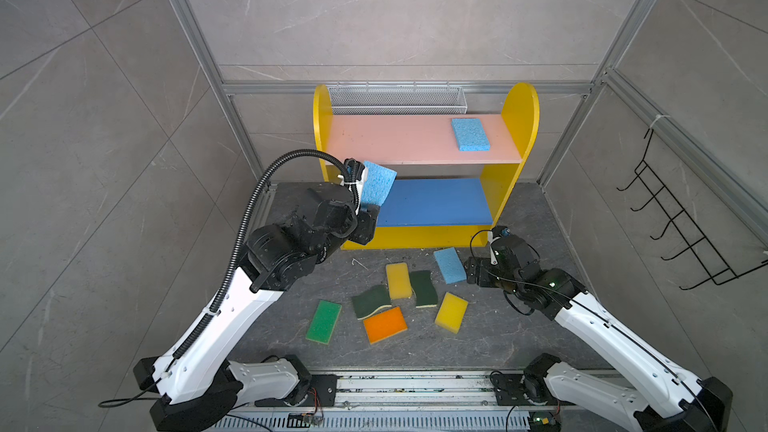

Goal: Place and organize the cleaning sponges onto the shelf
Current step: 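Lift the light-blue sponge with the left gripper up to the pink shelf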

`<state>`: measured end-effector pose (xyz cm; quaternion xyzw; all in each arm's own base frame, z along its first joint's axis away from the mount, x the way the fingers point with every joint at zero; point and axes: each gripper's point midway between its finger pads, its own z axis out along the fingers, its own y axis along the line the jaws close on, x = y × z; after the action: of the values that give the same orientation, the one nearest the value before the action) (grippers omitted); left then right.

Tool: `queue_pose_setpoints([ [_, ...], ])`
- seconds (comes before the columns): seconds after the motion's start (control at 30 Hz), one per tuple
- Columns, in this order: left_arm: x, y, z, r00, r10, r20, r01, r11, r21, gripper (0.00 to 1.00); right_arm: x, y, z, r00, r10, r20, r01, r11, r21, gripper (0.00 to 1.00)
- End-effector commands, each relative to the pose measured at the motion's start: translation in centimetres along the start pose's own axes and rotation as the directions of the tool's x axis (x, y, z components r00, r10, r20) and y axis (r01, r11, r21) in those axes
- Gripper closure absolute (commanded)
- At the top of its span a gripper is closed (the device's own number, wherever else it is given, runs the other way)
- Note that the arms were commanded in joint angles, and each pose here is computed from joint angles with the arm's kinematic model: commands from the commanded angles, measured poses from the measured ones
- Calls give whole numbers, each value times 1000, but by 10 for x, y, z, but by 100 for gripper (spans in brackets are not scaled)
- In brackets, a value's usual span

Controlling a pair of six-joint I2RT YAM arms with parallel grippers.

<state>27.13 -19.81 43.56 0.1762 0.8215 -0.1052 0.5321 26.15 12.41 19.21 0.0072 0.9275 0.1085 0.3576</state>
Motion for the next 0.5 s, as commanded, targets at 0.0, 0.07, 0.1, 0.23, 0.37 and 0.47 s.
queue_pose_setpoints([
  [0.0, -36, 8, 2, 994, 55, 94, -48, 996, -80, 36, 8, -5, -6, 1000, -21, -12, 21, 1000, 8, 9],
  [0.07, -47, 10, 8, 991, 73, 111, -60, 991, -118, 37, 7, -5, -7, 1000, -24, -13, 24, 1000, 10, 9],
  [0.1, -53, 11, 11, 989, 85, 119, -68, 988, -139, 37, 7, -4, -7, 999, -28, -15, 28, 1000, 9, 9],
  [0.23, -73, 22, 26, 988, 83, 127, -59, 982, -179, 37, 5, -3, -6, 999, -35, -17, 35, 999, 7, 9],
  [0.37, -87, 52, 48, 992, -10, 126, 37, 976, -214, 40, 6, 1, -1, 999, -38, -23, 38, 999, -7, 9],
  [0.47, -97, 58, 61, 989, -32, 147, 62, 976, -210, 40, 8, 1, 2, 999, -34, -29, 34, 999, -9, 9],
])
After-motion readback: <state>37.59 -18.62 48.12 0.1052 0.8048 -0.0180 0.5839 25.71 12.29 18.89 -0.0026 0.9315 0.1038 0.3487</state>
